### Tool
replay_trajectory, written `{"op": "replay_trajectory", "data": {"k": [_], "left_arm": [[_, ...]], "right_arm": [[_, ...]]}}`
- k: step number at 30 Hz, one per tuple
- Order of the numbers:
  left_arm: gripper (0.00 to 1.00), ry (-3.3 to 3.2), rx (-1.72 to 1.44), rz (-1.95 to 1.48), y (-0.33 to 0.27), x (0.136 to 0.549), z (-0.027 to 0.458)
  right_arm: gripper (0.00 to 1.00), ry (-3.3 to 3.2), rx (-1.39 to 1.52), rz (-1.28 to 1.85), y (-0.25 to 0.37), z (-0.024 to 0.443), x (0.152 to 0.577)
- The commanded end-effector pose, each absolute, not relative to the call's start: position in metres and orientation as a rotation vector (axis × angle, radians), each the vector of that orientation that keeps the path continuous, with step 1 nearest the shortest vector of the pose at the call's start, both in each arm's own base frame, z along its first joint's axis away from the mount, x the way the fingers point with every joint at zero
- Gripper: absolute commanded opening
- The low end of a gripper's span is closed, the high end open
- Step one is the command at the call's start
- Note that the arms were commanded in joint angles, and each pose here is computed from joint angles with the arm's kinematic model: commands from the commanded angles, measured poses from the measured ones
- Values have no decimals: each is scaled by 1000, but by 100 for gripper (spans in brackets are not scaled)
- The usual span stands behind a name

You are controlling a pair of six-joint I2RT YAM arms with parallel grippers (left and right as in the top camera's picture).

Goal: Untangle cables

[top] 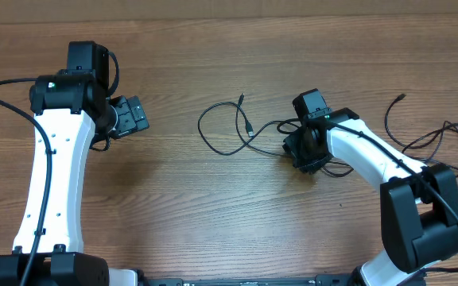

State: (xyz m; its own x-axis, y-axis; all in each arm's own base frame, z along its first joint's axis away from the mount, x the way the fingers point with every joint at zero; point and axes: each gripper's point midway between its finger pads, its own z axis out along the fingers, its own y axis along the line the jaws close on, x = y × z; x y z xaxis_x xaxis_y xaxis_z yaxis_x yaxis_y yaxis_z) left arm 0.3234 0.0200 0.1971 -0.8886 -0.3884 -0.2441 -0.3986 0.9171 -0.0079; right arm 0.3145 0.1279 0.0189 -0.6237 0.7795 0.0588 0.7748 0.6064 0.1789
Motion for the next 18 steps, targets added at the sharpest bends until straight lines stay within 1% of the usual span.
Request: {"op": "replay_trajectory", "data": {"k": [1, 3, 4, 8, 10, 11, 14, 18], "left_arm": [[100, 2840, -579, 61, 21, 325, 198], [100, 2841, -579, 61, 21, 324, 198], [100, 2841, -579, 61, 21, 324, 198], [100, 2841, -579, 61, 21, 324, 198], [100, 2841, -579, 61, 21, 324, 198], [100, 2841, -579, 61, 21, 324, 198], [100, 2841, -579, 61, 21, 324, 198], [100, 2841, -579, 61, 21, 325, 198]], "right_arm": [[39, 2719, 1346, 263, 119, 18, 321], [36, 2713, 1346, 240, 116, 16, 320], [31, 2710, 1346, 216, 113, 16, 319], [19, 2707, 1357, 152, 103, 15, 314], [8, 2712, 1372, 132, 99, 14, 312], [4, 2712, 1382, 124, 96, 14, 311], [4, 2726, 1355, 116, 90, 21, 313], [4, 2730, 1193, 171, 89, 51, 331]]}}
